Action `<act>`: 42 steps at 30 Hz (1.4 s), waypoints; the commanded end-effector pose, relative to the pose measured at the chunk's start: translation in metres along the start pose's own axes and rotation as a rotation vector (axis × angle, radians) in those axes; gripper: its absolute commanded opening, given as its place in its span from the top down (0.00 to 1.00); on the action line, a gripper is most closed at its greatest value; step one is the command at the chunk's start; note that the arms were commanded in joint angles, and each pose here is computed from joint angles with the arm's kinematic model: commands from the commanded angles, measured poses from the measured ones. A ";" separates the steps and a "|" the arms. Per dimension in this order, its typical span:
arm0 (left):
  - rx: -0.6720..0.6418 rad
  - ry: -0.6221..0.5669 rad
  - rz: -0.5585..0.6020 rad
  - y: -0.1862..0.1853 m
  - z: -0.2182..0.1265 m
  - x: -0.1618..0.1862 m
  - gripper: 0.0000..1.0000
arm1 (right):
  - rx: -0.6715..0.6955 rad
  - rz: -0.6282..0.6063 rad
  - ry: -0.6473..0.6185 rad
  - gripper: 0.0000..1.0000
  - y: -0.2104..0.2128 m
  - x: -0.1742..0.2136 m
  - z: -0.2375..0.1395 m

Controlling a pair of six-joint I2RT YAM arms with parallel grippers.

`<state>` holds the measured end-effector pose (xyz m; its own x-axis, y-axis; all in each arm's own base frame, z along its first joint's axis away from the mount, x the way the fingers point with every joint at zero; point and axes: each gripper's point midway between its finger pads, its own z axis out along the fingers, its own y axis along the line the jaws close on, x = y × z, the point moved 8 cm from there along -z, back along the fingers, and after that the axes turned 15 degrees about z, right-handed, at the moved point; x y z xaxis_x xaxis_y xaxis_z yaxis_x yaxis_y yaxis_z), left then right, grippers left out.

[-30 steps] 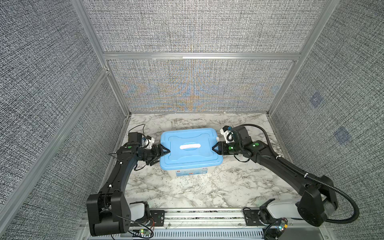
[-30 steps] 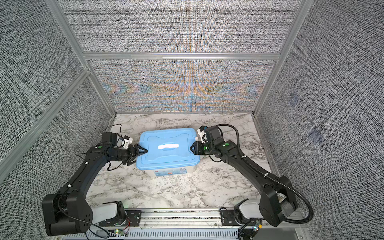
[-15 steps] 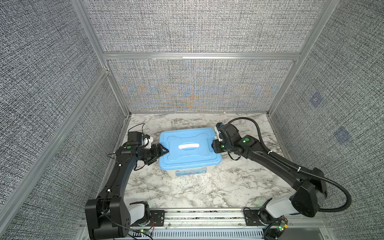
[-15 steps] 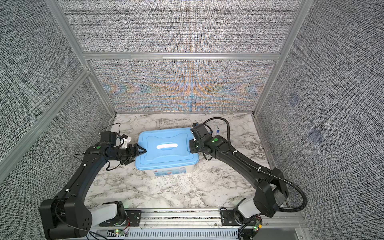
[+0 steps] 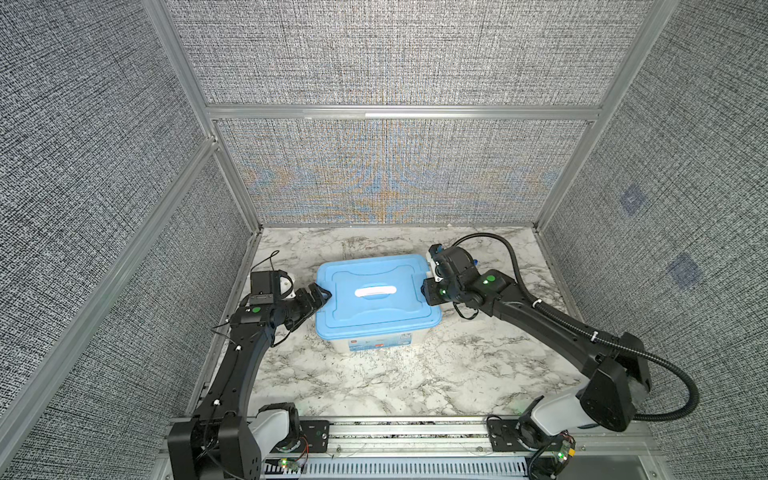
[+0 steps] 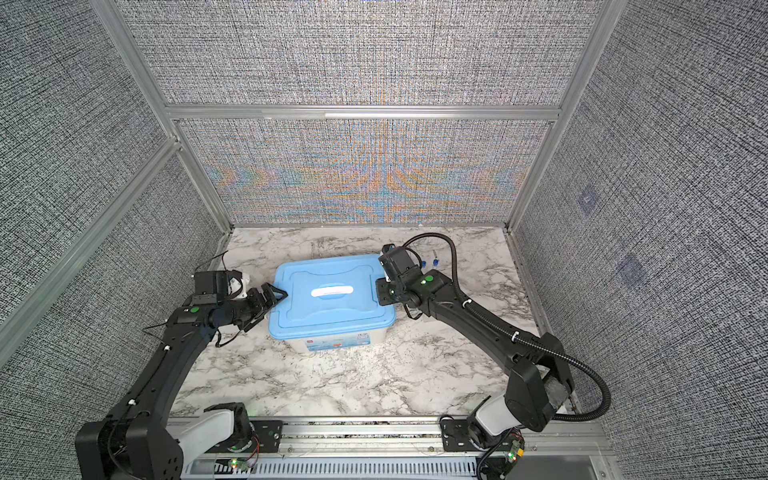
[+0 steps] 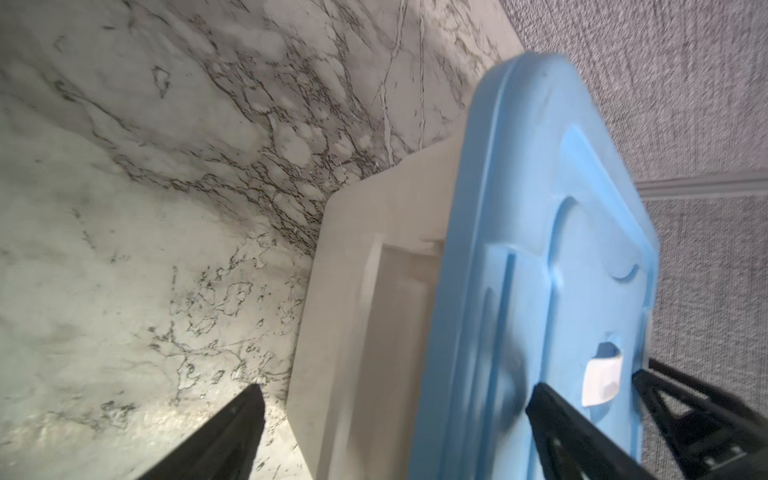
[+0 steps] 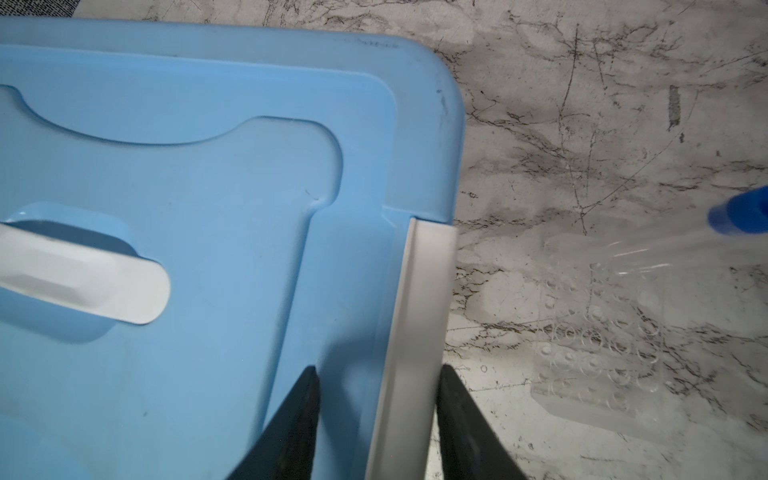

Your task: Organize the chemistry lab equipment

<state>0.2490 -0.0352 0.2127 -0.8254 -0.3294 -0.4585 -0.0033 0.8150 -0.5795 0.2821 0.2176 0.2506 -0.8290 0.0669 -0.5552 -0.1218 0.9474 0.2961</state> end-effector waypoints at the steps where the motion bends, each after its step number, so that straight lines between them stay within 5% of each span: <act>1: 0.068 -0.112 -0.024 -0.003 -0.002 -0.010 0.01 | 0.081 -0.050 0.160 0.58 -0.015 0.027 0.003; 3: 0.088 -0.160 -0.023 -0.001 -0.001 -0.009 0.02 | 0.083 -0.050 0.161 0.58 -0.016 0.028 0.002; 7: 0.112 -0.188 -0.019 0.000 -0.005 -0.009 0.19 | 0.085 -0.050 0.163 0.58 -0.016 0.028 0.001; 22: 0.289 -0.076 0.080 -0.021 -0.003 -0.015 0.33 | 0.046 -0.025 0.175 0.57 -0.009 0.022 0.003; 26: 0.242 -0.090 0.099 -0.024 -0.013 -0.017 0.33 | 0.037 -0.017 0.179 0.57 -0.007 0.023 0.004; 31: 0.142 -0.065 0.043 -0.013 -0.011 -0.011 0.13 | 0.042 -0.019 0.177 0.57 -0.009 0.023 0.003; 39: 0.107 0.003 -0.033 -0.004 -0.002 -0.006 0.11 | 0.044 -0.019 0.181 0.57 -0.010 0.022 0.003; 42: 0.046 0.034 -0.080 0.003 -0.001 -0.003 0.01 | 0.043 -0.024 0.179 0.57 -0.010 0.022 0.002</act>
<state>0.2549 -0.0349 0.2189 -0.8259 -0.3578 -0.4358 0.0247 0.7492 -0.6619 0.2838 0.2177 0.2523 -0.8456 0.0684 -0.5294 -0.1144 0.9455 0.3049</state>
